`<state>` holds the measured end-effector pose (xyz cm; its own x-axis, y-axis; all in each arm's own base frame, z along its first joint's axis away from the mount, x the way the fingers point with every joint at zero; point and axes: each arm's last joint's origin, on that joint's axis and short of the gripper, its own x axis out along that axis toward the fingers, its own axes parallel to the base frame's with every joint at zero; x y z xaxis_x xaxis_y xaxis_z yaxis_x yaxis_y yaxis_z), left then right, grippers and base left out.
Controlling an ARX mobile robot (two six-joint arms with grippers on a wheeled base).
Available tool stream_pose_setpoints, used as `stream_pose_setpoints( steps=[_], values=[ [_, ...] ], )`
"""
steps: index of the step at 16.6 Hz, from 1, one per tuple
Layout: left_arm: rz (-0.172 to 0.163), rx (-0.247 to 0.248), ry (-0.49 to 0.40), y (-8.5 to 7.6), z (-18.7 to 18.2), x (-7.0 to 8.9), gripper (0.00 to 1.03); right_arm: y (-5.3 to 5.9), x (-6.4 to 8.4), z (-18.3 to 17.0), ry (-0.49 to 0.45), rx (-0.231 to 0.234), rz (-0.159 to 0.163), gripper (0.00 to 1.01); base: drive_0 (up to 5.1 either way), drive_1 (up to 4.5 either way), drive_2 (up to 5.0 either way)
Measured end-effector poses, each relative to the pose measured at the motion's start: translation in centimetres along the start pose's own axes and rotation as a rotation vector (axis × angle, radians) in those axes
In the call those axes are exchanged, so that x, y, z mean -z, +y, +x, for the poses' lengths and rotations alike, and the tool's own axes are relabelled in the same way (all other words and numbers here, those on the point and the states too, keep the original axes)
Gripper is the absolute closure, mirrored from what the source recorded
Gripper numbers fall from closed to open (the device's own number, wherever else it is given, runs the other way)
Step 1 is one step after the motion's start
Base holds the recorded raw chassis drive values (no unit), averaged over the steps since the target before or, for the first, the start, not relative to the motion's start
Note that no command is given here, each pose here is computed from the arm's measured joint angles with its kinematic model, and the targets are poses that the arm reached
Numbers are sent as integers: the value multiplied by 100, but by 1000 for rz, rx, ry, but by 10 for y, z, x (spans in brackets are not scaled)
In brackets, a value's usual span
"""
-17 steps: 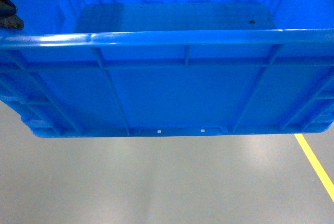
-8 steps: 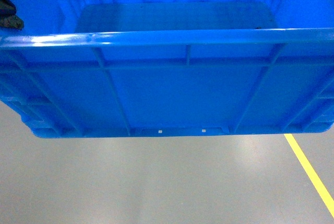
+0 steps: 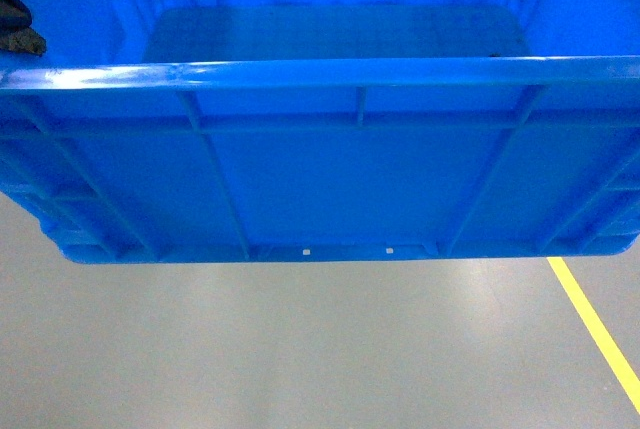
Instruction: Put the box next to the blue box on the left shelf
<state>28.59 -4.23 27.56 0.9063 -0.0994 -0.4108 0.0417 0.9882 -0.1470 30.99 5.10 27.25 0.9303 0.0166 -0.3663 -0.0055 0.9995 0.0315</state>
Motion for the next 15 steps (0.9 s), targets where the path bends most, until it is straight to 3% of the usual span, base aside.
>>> stream_pose_setpoints(
  steps=[15],
  values=[
    [-1, -1, 3, 0, 0, 0, 86, 0, 0, 0, 0, 1, 0, 81, 1, 417, -415]
  ],
)
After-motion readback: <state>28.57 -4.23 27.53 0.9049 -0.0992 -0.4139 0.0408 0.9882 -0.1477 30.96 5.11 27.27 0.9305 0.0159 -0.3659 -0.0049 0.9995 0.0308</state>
